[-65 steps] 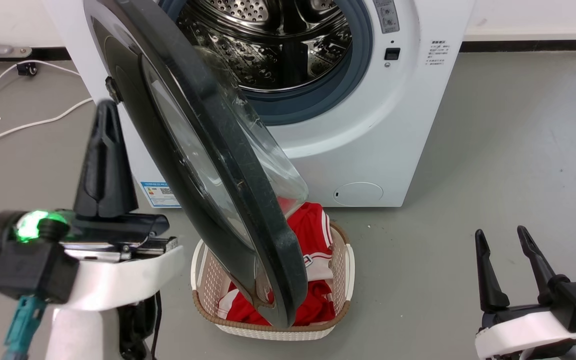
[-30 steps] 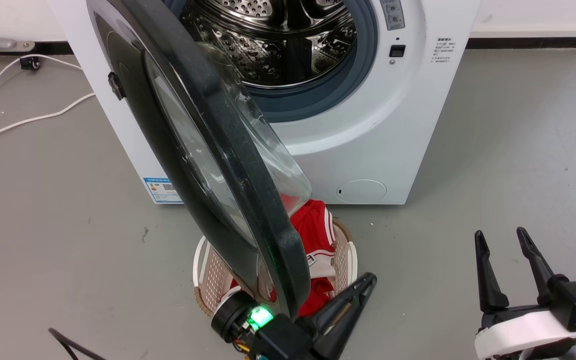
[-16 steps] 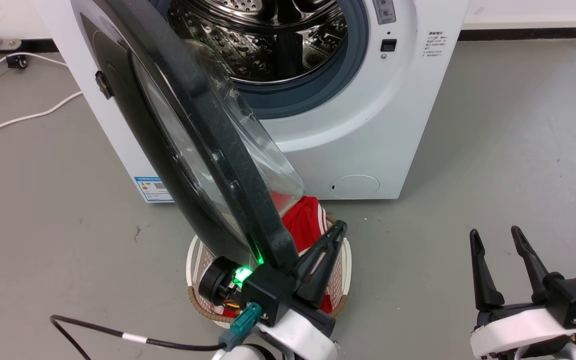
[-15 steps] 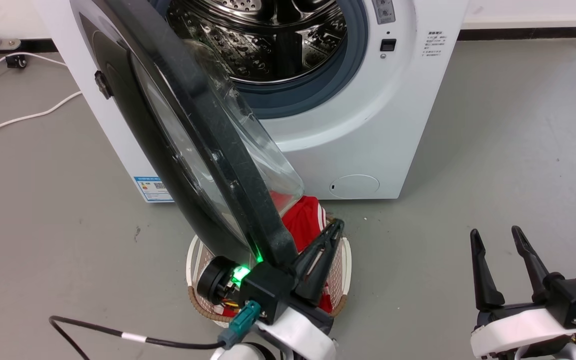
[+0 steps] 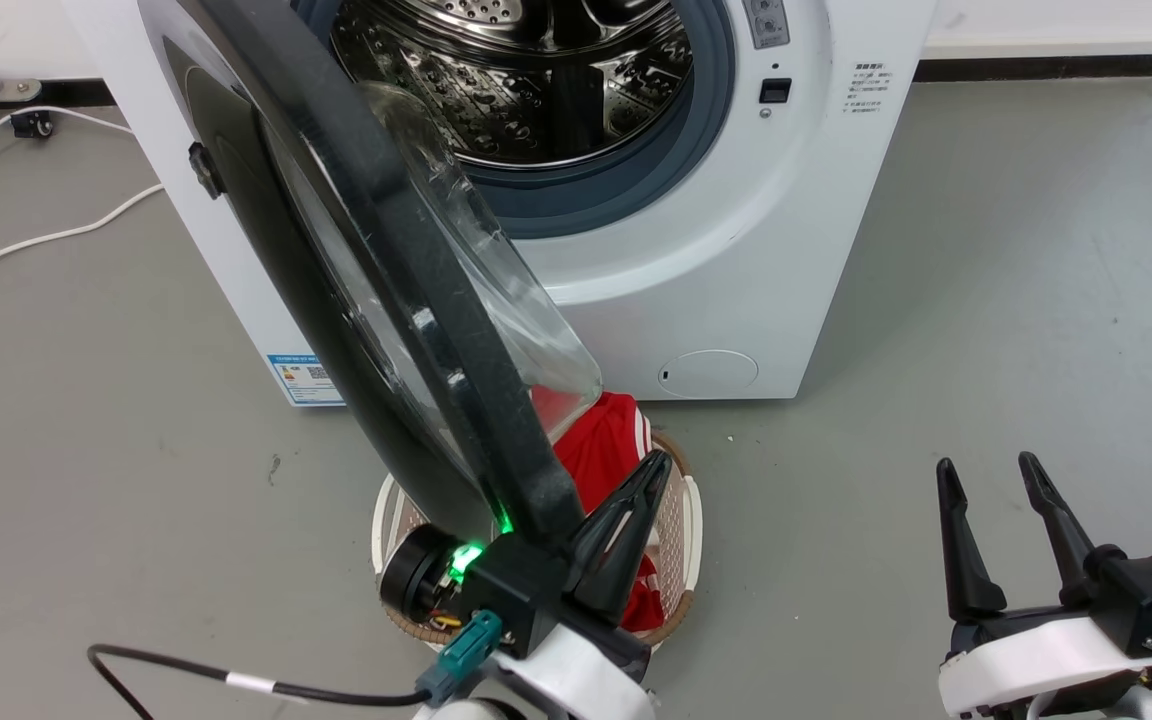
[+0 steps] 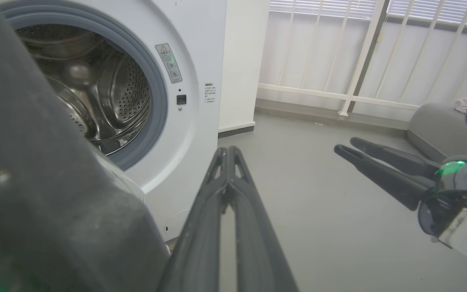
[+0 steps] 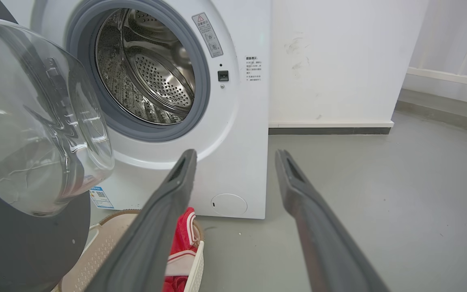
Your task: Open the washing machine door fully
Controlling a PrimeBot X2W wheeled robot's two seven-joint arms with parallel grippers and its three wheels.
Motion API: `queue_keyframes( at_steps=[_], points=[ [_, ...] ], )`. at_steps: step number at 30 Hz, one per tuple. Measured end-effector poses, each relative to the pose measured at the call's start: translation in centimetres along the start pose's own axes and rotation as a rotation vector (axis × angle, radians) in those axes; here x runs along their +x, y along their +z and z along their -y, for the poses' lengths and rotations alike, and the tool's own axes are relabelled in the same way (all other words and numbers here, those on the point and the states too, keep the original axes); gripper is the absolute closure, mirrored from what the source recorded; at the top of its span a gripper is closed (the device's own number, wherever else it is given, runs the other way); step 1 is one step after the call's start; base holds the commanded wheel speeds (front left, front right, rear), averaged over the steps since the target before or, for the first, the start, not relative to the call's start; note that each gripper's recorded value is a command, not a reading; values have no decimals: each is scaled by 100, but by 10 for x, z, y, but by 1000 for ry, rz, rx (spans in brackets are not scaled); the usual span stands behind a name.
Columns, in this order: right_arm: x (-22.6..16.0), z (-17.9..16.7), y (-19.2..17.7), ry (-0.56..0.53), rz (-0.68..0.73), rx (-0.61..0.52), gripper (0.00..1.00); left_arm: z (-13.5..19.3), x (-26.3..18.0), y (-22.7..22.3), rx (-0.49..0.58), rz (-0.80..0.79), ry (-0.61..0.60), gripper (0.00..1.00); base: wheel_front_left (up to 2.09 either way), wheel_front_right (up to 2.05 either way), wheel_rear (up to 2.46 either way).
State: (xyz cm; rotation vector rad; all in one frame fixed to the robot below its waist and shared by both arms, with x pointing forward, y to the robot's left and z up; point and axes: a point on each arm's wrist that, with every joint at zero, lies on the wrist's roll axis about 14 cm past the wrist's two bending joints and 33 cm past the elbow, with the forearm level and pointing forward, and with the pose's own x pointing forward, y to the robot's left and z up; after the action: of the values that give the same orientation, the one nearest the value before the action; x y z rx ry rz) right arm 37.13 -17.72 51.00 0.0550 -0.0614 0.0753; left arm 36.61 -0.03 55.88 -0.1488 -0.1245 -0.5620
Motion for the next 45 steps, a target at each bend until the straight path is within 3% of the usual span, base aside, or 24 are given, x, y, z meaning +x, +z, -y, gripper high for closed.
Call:
queue_keyframes(
  at_steps=[15, 26, 45],
  points=[
    [10, -18, -4, 56, -14, 19, 0, -31, -53, -5, -9, -53, 183, 100, 0, 0, 0],
    [31, -64, -7, 194, -23, 36, 0, -54, -98, 3, -28, -54, 354, 100, 0, 0, 0],
    [54, -135, -17, 393, -46, 60, 0, -134, -178, 14, 30, -20, 733, 100, 0, 0, 0]
  ],
)
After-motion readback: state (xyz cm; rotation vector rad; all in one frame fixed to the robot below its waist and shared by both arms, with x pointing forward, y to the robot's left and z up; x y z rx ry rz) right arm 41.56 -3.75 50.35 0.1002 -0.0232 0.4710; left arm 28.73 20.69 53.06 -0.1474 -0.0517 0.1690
